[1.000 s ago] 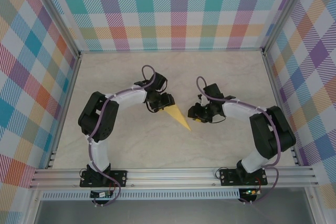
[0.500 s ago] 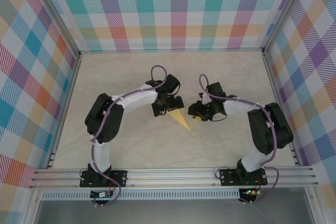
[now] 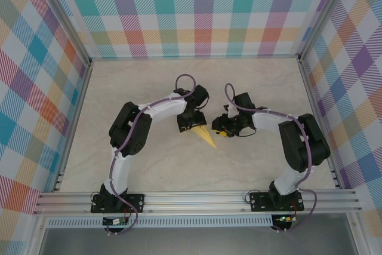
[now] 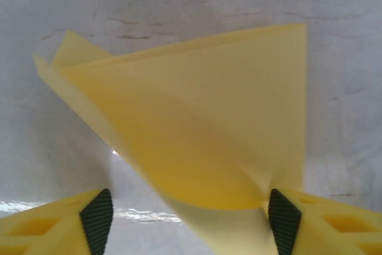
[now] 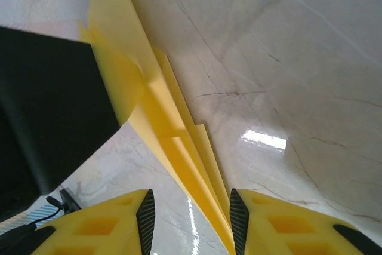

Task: Fold a paper plane with a square sheet of paper (pick it up from the middle)
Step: Move a paper plane to the center of the table.

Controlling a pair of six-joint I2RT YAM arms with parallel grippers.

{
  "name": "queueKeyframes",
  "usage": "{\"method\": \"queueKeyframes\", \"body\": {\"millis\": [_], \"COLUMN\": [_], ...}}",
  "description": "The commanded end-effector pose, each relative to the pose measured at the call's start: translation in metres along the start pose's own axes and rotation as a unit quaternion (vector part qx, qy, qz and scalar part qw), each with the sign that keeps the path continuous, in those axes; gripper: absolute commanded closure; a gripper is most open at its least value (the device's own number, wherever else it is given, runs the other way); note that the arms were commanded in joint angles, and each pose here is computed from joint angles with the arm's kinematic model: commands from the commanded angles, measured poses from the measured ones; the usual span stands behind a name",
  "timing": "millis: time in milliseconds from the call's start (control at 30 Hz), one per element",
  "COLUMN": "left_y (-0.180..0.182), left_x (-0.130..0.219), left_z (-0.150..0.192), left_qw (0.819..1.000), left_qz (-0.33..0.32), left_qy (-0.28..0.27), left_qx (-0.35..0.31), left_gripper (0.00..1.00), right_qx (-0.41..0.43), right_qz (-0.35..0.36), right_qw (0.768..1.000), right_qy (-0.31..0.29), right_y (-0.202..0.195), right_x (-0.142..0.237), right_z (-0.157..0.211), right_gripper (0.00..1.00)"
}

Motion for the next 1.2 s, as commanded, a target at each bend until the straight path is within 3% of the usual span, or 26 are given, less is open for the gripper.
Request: {"method": "queueKeyframes", "body": {"millis": [0,333,833,1167], "left_y": [0.014,0.023,0.043,0.045], "left_x": [0.013,0.029,0.028,0.023], "left_z": [0.01,0.019,0.031,0.033], "left_qw": [1.0,0.999,0.999,1.0], "left_qz": [-0.014,0.027,0.03,0.025], "left_qy": [-0.001,-0.017,-0.02,-0.017], "left_qx": [-0.001,0.001,0.004,0.001], "left_gripper": [0.33,0.31,0.44,0.47], "right_qx": [0.019,0.052,0.066,0.09], "right_qz": [-0.02,-0.037,-0.014,0.058], "right_qw": [1.0,0.997,0.995,0.994], "right_qy": [0.007,0.049,0.067,0.018], "right_y": [0.011,0.028,0.022,0.018], "right_x": [-0.004,-0.021,-0.03,-0.02], "right_z": [-0.006,-0.006,-0.006,-0.018], "right_gripper": [0.59,0.56,0.55,0.52]}}
Point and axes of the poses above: each hand's point on the last joint's axis, 136 mm out from that joint toward the fingers, its own x axis back along the fingers, its own y axis along the line the jaws close on, z = x × y, the point moved 6 cm from there along x, back along the fingers, and after that the axes turned 1 degree about x, right-handed, at the moved point
